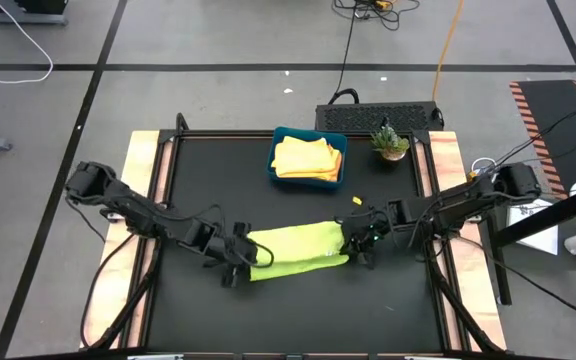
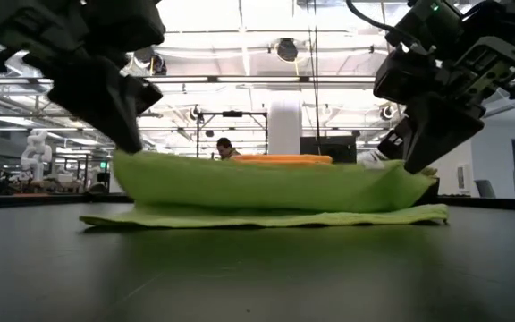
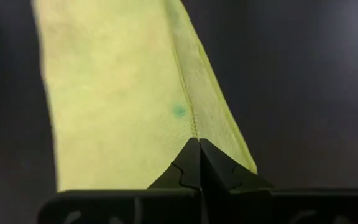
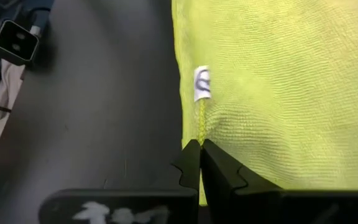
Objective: Fold microfiber towels
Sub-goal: Fold the green microfiber cloth
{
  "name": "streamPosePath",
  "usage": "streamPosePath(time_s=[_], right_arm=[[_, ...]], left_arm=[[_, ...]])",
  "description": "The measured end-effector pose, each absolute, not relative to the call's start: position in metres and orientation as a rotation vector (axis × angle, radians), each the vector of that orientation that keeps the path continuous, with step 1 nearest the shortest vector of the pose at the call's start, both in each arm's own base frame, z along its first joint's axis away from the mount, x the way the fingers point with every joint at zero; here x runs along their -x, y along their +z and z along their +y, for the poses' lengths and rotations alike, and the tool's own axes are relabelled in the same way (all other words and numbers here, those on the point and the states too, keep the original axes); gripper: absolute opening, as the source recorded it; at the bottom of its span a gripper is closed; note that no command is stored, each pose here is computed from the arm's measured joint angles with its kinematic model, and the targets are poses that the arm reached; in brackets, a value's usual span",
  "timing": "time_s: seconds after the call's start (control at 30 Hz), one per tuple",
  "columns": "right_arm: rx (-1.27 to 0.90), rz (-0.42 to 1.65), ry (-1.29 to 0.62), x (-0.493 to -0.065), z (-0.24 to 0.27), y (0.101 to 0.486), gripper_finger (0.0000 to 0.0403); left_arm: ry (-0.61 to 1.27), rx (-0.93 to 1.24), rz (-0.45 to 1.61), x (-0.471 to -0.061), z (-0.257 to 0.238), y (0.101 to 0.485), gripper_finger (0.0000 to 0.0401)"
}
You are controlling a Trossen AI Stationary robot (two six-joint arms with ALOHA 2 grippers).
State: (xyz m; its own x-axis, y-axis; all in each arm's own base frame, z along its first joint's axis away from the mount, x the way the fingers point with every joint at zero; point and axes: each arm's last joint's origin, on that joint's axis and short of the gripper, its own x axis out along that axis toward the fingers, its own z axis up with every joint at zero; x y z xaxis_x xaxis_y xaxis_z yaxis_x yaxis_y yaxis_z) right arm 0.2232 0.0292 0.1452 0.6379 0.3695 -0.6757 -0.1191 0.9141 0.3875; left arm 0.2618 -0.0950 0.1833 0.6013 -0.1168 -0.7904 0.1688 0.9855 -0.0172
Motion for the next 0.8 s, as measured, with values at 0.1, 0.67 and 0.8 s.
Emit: streamPosePath(time_s=[0.1,0.67,0.8], right_arm=[[-0.315,0.819,0.305,-0.227,0.033,0.142,0.0000],[-0.394,0.888,0.484,-0.229,0.060,0.130,0.0145],[-0.384,0.830,0.457,-0.228,0.054,0.142,0.0159]], left_arm=[[-0.181,-0.069,0.926,-0.262,-0.101,0.177,0.0000],[-0.197,0.066,0.974,-0.262,-0.106,0.172,0.0157],[-0.153,0.028,0.917,-0.263,-0.104,0.179,0.0171]])
